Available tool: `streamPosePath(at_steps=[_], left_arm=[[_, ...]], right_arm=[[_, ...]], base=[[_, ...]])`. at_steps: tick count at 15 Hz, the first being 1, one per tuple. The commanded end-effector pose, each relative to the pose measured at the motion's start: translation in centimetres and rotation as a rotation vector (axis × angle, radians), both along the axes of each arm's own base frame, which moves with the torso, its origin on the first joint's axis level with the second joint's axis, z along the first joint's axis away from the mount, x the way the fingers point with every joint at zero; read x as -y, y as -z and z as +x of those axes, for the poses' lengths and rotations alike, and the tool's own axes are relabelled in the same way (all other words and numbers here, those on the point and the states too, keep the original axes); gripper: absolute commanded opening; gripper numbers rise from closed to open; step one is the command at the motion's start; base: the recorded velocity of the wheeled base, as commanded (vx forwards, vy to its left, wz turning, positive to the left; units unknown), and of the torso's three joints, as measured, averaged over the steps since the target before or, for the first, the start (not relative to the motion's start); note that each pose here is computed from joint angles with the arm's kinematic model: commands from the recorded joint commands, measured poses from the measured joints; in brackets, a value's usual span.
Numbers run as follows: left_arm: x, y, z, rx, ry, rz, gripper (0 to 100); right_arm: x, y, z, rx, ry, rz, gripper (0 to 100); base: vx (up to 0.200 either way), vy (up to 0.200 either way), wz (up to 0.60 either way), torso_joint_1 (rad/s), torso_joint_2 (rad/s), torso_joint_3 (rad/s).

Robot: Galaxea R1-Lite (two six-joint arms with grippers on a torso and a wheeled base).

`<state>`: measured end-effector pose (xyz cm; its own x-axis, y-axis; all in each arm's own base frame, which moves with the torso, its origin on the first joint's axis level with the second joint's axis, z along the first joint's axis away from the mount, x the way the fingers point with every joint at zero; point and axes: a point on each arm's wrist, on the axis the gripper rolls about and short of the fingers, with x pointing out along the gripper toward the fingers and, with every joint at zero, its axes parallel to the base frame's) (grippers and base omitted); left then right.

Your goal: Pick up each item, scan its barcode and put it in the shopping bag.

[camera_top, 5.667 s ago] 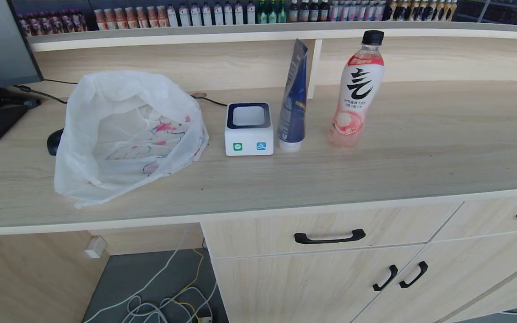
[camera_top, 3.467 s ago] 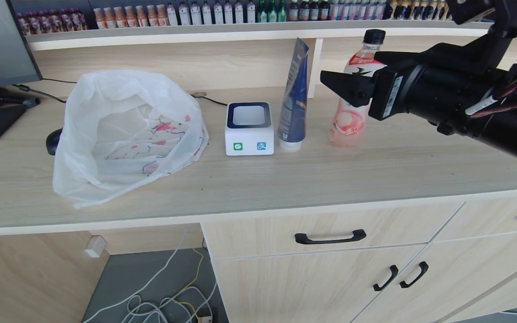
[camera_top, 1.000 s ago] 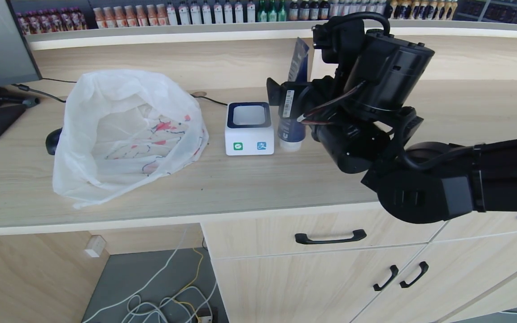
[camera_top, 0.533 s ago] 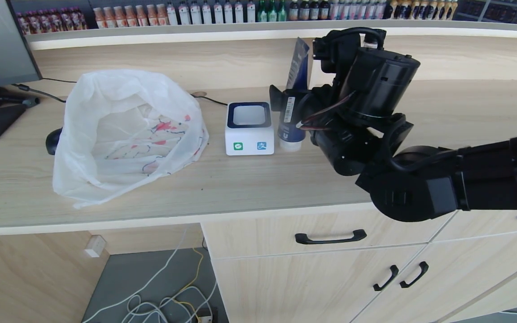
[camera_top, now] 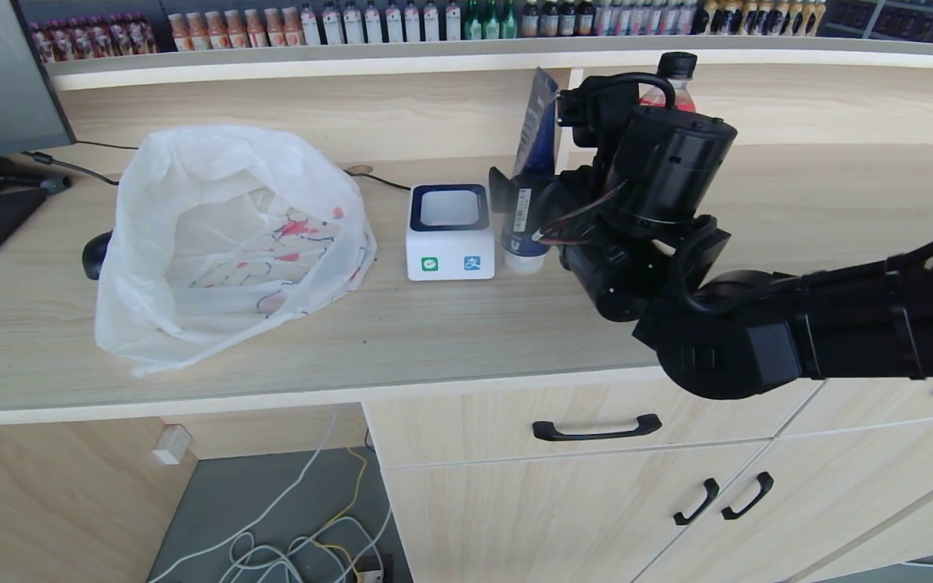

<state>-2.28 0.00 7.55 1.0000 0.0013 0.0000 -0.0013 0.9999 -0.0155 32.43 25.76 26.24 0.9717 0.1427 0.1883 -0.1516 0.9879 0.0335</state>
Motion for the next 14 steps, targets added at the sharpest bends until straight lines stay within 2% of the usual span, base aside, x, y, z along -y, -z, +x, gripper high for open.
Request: streamPosePath(at_steps=[1, 7, 14], left_arm=[[0.0, 0.0, 0.0, 0.0, 0.0, -0.001, 100], [0.0, 0.0, 0.0, 0.0, 0.0, 0.0, 100], [0.0, 0.0, 0.0, 0.0, 0.0, -0.001, 100]], right_arm=[[0.0, 0.5, 0.4, -0.007, 0.007, -0.009, 100], [-0.6, 1.8, 1.8, 0.038, 0.022, 0.01, 100], [-0.6, 2.2, 2.1, 0.036, 0.028, -0.001, 100]], base=[[0.0, 0.0, 0.0, 0.0, 0.0, 0.0], [0.0, 0.0, 0.0, 0.0, 0.0, 0.0], [0.0, 0.0, 0.0, 0.0, 0.0, 0.0]])
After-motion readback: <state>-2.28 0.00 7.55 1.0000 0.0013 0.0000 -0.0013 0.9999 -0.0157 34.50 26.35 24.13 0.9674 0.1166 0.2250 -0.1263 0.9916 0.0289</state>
